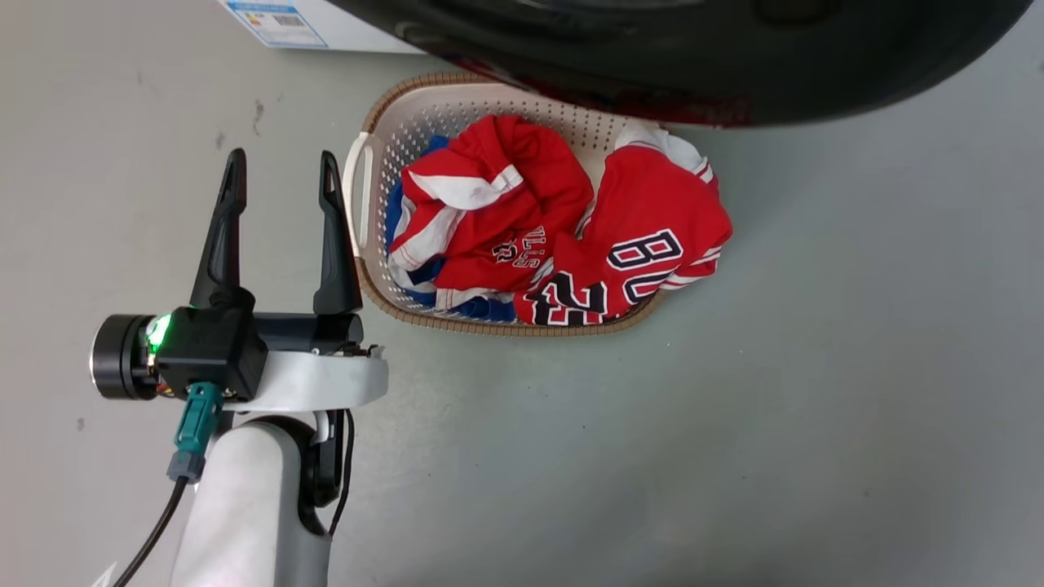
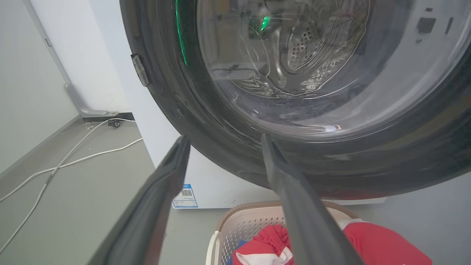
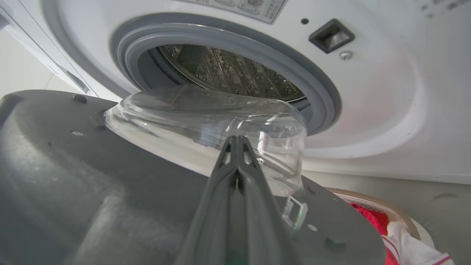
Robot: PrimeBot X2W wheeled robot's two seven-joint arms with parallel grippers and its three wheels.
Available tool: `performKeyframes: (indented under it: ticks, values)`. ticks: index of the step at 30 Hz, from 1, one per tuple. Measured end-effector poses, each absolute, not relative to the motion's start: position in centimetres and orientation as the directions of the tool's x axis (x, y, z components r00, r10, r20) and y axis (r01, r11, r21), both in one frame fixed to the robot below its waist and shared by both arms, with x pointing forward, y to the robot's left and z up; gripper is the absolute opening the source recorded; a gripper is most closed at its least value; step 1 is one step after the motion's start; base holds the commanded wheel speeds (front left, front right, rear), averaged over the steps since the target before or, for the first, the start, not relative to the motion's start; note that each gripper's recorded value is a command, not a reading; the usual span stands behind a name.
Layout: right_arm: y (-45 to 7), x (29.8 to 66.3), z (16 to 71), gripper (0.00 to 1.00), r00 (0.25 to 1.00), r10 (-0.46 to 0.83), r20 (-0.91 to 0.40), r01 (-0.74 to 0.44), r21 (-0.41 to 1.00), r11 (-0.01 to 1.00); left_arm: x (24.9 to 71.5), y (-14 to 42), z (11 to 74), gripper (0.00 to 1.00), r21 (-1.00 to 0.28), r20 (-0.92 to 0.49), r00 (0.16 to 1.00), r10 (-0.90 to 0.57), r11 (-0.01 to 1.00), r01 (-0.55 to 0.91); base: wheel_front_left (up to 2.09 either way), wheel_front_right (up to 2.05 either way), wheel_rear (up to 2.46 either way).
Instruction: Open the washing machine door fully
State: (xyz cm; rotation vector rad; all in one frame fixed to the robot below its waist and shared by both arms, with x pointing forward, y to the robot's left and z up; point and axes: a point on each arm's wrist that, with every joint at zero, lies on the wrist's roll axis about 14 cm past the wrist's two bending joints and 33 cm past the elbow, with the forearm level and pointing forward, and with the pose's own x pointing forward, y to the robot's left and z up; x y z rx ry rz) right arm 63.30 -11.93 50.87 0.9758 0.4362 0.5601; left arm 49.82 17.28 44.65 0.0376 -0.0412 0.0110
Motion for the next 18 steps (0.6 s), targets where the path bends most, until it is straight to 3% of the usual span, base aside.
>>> performKeyframes:
  ticks: [6,18]
  values:
    - [-10.8,60.5,50.7,0.0,0.738,0.663,-0.127,-0.256,0.857,0.448,49.0,17.4,45.7,1.0,0.037,0.055,0.998,0.015,0.999,-0.017,0.0,0.0,0.0]
    - [-6.9,54.6,52.3,0.0,0.637,0.767,-0.071,-0.316,0.885,0.344,47.3,17.6,47.9,1.0,0.037,0.087,0.996,0.019,0.999,-0.022,0.0,0.0,0.0]
